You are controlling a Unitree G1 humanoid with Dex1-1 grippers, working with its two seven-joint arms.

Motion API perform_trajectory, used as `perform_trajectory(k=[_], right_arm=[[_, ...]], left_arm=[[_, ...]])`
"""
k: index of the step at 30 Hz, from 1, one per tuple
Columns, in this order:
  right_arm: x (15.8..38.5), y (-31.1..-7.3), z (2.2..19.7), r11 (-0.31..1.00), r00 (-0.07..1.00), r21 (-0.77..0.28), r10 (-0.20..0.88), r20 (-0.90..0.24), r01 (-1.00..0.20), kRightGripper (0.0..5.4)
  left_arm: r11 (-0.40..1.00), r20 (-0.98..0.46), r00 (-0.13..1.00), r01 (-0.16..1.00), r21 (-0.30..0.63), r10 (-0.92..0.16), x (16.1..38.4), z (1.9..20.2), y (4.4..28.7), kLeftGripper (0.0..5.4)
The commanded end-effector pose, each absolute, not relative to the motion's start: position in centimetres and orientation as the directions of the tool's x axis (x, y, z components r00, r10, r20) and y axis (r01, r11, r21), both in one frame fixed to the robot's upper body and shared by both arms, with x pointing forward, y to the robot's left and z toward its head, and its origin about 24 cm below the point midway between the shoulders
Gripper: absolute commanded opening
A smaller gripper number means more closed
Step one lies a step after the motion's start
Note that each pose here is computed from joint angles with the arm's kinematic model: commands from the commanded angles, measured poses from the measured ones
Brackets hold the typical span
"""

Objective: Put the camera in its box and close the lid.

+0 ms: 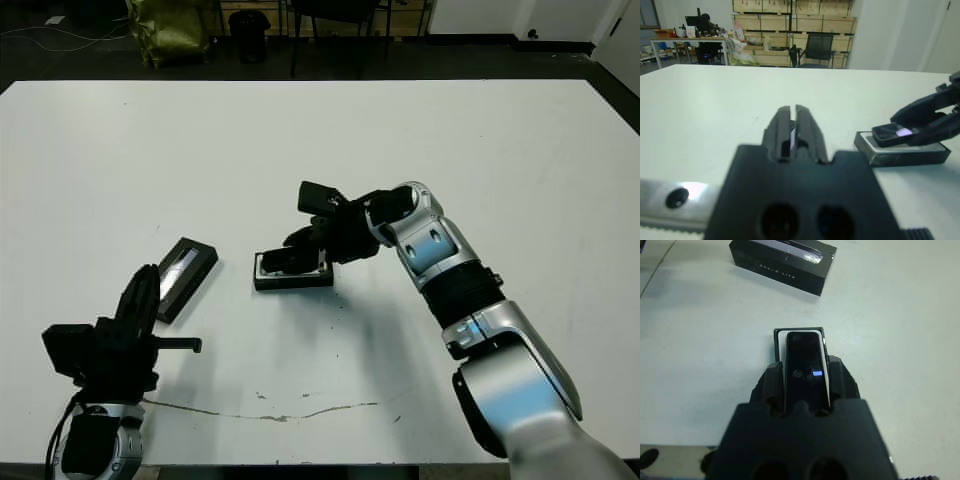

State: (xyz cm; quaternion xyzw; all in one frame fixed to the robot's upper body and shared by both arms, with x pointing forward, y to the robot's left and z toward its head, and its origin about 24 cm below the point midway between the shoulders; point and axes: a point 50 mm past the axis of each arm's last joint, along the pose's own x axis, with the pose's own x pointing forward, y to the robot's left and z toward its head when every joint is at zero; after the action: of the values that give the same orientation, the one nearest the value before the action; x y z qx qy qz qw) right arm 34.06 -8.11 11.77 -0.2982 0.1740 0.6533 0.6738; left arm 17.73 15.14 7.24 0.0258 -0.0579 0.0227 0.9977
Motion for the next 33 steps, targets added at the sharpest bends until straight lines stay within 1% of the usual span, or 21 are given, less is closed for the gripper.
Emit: perform_trajectory(k=[1, 9, 21, 27, 33], right_arm=[[34.0, -8.0, 11.5, -0.056, 0.073, -0.178, 0.765, -0.640, -0.982, 0.85], [33.7, -7.5, 10.6, -0.085, 0.037, -0.158, 0.763, -0.646, -0.984, 0.85], [33.5, -7.3, 9.7, -0.107, 0.021, -0.154, 0.753, -0.657, -0.982, 0.85], [33.6, -6.9, 8.7, -0.105, 0.009, -0.131, 0.745, -0.667, -0.986, 0.85], [33.6, -6.4, 8.3, -0.127, 0.000, -0.143, 0.747, -0.665, -0.982, 0.85]], left_arm=[[0.997, 0.079, 0.996, -0.052, 0.055, 0.048, 17.4, 6.5, 15.2, 0.00], [0.997, 0.079, 0.996, -0.050, 0.053, 0.046, 17.3, 6.4, 15.2, 0.00], [0.997, 0.069, 0.996, -0.055, 0.045, 0.052, 17.3, 6.4, 15.1, 0.00], [0.998, 0.074, 0.996, -0.051, 0.043, 0.047, 17.3, 6.4, 15.1, 0.00], [0.997, 0.073, 0.996, -0.052, 0.049, 0.049, 17.3, 6.4, 15.1, 0.00]])
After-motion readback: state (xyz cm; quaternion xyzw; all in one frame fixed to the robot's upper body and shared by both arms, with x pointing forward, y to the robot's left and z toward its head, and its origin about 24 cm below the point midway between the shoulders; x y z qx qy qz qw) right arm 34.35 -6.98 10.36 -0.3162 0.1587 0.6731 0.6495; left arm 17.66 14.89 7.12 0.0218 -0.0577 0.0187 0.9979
